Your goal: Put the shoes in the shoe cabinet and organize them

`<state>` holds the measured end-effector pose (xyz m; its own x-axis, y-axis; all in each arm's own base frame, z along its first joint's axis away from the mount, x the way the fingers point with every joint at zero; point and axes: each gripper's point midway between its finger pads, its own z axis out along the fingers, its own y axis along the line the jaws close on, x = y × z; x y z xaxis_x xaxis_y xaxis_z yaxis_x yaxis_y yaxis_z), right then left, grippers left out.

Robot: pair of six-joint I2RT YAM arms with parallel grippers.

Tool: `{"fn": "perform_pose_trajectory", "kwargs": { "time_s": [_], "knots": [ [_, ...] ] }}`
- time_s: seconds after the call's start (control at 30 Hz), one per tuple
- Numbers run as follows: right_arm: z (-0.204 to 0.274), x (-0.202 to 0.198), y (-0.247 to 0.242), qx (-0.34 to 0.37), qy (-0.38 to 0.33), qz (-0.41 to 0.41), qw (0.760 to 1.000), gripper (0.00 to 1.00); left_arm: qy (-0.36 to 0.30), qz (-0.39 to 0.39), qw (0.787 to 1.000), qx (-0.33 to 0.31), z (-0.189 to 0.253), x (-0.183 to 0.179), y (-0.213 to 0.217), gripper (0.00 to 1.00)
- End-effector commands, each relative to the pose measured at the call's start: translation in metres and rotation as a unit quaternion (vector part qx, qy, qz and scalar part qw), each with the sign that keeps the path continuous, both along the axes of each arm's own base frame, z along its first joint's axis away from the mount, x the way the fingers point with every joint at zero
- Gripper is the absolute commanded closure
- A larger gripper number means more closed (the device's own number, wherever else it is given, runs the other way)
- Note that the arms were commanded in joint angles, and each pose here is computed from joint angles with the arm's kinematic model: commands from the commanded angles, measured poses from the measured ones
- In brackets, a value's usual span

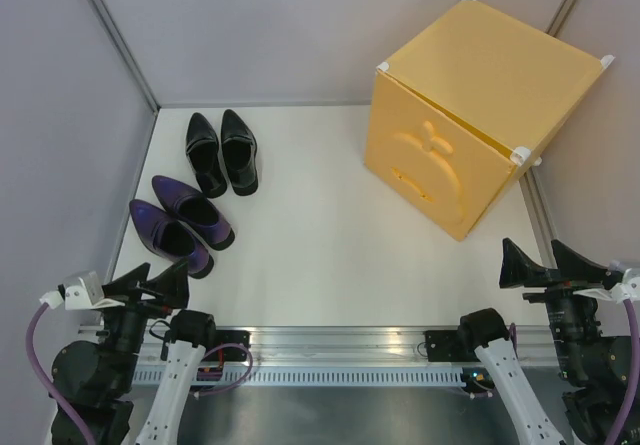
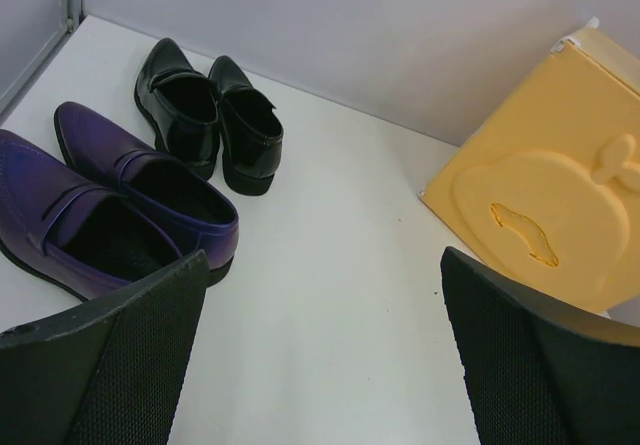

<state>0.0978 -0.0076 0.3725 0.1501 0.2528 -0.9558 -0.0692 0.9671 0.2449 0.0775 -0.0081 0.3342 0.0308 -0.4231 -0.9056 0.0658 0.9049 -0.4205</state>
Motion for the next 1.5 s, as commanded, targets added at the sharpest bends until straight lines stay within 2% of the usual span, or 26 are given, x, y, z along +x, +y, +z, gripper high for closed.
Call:
{"fn": "perform_pose_trajectory", "kwargs": {
  "time_s": [0.0,0.27,0.5,0.73,1.0,1.47],
  "knots": [
    [0.003,-0.004,-0.002,0.005,0.004,-0.003,1.0,0.02,-0.017,0.001,1.0,-0.007,-0.004,-0.007,0.002,0.0],
    [0.003,0.009,0.011,-0.014,0.05,0.023,0.998,0.02,0.014,0.009,1.0,-0.011,-0.012,0.007,0.002,0.0],
    [0.006,0.036,0.016,-0.005,0.086,0.014,0.996,0.02,0.095,-0.02,0.995,-0.012,-0.024,0.04,-0.016,0.0],
    [0.002,0.081,0.018,0.014,0.15,-0.027,0.988,0.02,0.162,-0.051,0.985,0.007,-0.044,0.074,-0.033,0.0],
    [-0.001,0.122,0.017,0.012,0.183,-0.068,0.981,0.02,0.162,-0.083,0.983,0.009,-0.061,0.1,-0.049,0.0],
    [0.003,0.153,0.015,-0.015,0.175,-0.091,0.98,0.02,0.151,-0.125,0.98,0.027,-0.1,0.121,-0.066,0.0]
  ]
}}
